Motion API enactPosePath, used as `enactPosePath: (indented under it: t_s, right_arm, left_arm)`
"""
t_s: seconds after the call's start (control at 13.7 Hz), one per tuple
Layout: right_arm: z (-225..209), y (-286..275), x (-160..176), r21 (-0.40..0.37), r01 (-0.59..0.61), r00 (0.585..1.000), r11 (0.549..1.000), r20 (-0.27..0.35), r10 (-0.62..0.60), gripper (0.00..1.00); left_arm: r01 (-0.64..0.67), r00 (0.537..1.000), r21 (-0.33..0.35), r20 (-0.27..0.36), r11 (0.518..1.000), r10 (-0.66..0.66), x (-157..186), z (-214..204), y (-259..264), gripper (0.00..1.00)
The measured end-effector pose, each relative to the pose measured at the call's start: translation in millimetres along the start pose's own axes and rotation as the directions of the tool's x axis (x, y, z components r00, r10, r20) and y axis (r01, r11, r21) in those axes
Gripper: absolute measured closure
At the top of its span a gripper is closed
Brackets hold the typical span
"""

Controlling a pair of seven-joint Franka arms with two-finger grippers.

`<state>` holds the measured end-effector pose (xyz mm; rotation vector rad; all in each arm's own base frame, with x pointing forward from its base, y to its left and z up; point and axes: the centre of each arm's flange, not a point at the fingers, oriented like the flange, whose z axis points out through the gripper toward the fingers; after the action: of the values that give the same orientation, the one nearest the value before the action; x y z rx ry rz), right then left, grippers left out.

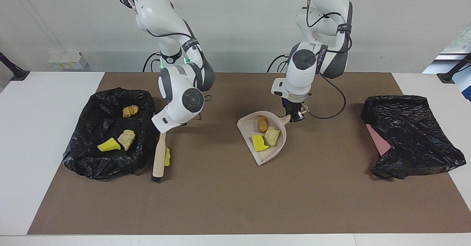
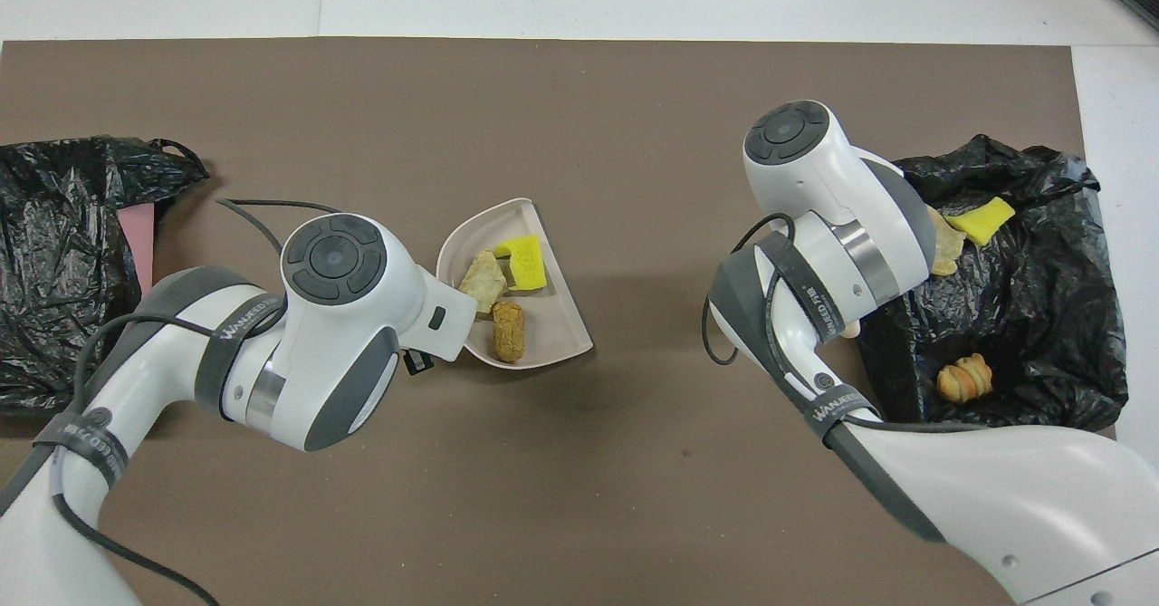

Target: Sweep and dump trash in bin

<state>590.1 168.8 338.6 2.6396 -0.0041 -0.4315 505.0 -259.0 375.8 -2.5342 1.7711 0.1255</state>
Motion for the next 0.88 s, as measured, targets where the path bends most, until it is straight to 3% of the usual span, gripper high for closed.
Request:
enactPosePath:
  t_s: [0.44,0.88]
  right_arm:
    - [-44.7,-101.7,-45.7,0.148,0.150,0.988,0.977,-0.066,-0.142,0.74]
    - [-75.8,-164.8,-99.8,0.213,0.345,0.938,0.914,-0.100,-0.331,0.74]
  left_arm:
    - [-0.001,1.000,0.004,-0.003,1.000,0.001,-0.9,2.7,1.9,0.69]
    - [-0.043,0.999,0.048,-0.031,0.998,0.045,6.7,13.0,11.2,0.69]
